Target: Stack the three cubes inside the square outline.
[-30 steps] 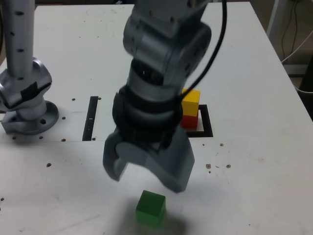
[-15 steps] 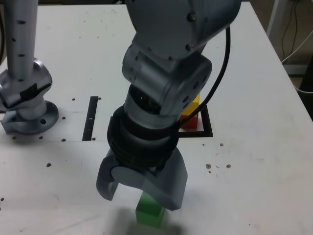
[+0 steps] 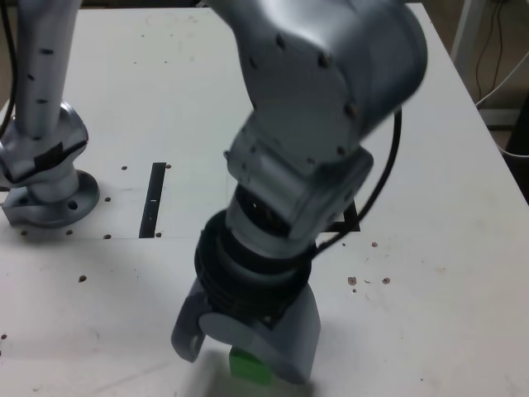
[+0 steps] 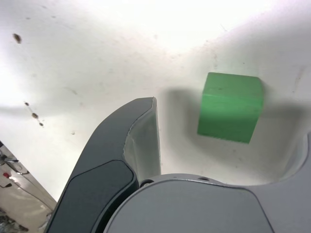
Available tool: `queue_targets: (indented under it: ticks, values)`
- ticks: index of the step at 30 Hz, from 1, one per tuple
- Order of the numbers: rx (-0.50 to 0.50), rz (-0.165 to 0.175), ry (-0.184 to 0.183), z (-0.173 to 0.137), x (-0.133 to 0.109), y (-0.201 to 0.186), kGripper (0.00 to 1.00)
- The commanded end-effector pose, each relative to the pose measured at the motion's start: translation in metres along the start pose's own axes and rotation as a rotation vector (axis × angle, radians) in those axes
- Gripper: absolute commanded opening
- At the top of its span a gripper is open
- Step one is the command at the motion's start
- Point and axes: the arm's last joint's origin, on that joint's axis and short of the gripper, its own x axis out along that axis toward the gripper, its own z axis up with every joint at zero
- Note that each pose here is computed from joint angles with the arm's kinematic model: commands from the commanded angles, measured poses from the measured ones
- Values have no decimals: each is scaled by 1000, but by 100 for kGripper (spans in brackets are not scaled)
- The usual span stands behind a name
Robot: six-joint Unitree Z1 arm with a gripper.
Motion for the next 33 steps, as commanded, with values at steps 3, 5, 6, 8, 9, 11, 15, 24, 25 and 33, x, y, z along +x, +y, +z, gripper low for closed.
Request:
queue_targets:
  ticks: [3, 5, 6, 8, 9, 11, 15, 24, 25, 33]
  values:
    - [12, -7, 10, 7, 9, -3, 97]
    - [15, -11, 15, 10, 12, -4, 96]
    - [16, -13, 17, 12, 14, -5, 95]
    - [18, -16, 19, 14, 17, -5, 93]
    - [18, -17, 20, 14, 18, -5, 92]
    - [19, -18, 19, 15, 19, -6, 90]
    - [19, -21, 17, 16, 21, -6, 84]
    - [20, -4, -16, 21, 22, -6, 38]
    - [22, 1, -24, 22, 21, -6, 32]
    - [26, 0, -33, 22, 22, -6, 28]
